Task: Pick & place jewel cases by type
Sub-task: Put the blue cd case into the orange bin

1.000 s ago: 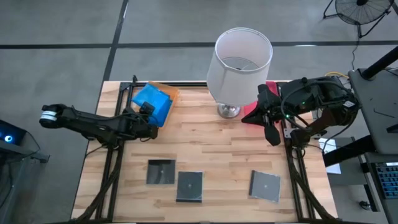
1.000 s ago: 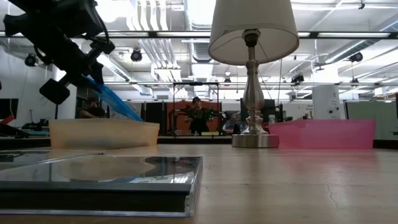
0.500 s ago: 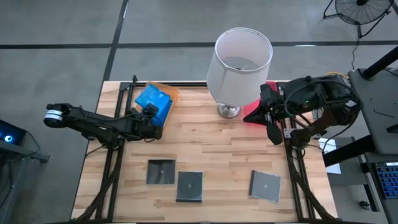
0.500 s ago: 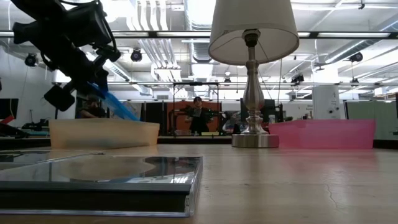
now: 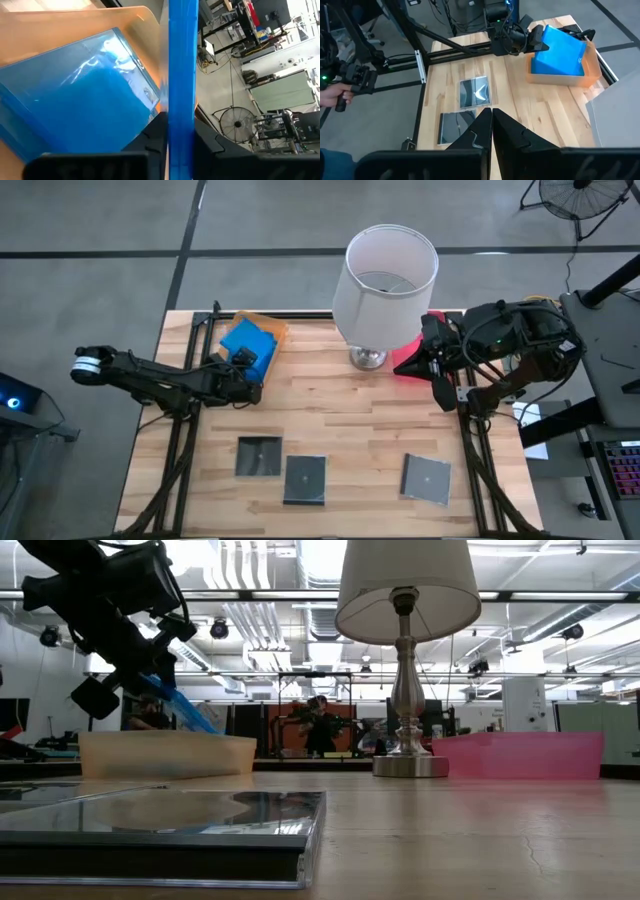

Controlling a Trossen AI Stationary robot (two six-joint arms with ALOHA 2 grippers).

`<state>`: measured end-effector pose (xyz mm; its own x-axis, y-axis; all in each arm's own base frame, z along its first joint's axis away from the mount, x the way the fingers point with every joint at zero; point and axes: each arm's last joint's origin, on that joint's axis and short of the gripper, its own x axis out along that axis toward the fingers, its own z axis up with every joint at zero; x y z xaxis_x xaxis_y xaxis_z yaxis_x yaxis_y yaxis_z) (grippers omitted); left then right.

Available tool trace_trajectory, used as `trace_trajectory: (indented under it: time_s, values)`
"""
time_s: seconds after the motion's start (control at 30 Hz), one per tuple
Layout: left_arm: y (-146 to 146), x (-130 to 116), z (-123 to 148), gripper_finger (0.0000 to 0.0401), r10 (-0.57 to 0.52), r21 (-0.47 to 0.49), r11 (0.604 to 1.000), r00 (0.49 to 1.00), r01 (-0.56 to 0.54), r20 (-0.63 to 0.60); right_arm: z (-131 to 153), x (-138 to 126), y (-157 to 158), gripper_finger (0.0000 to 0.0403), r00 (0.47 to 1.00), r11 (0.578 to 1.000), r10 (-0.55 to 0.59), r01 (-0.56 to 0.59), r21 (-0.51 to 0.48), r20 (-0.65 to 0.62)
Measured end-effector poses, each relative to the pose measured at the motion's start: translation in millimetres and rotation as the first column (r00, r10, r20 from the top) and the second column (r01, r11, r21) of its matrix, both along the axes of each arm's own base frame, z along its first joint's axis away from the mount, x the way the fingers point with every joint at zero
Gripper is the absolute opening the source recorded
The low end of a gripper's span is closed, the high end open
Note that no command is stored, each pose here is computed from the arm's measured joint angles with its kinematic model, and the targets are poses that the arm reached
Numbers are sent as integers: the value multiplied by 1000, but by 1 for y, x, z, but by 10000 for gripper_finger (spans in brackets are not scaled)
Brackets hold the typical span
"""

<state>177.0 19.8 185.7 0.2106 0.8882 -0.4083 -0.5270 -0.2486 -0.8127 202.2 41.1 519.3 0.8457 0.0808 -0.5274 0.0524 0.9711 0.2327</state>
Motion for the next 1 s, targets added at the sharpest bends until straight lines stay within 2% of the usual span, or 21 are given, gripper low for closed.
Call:
trace_trajectory:
  time_s: [0.3,0.77,1.0]
  values:
    - [0,1,0,77,-15,-20,1000,1000,15,-7,2,-4,-1,8,1000,1000,-3,3,1,9]
    - [-11,4,2,78,-99,-95,990,994,103,50,2,-5,-1,8,1000,1000,-3,3,1,14]
    - [-15,-8,7,78,-132,-113,985,991,134,25,3,-6,-1,8,1000,1000,-3,3,2,18]
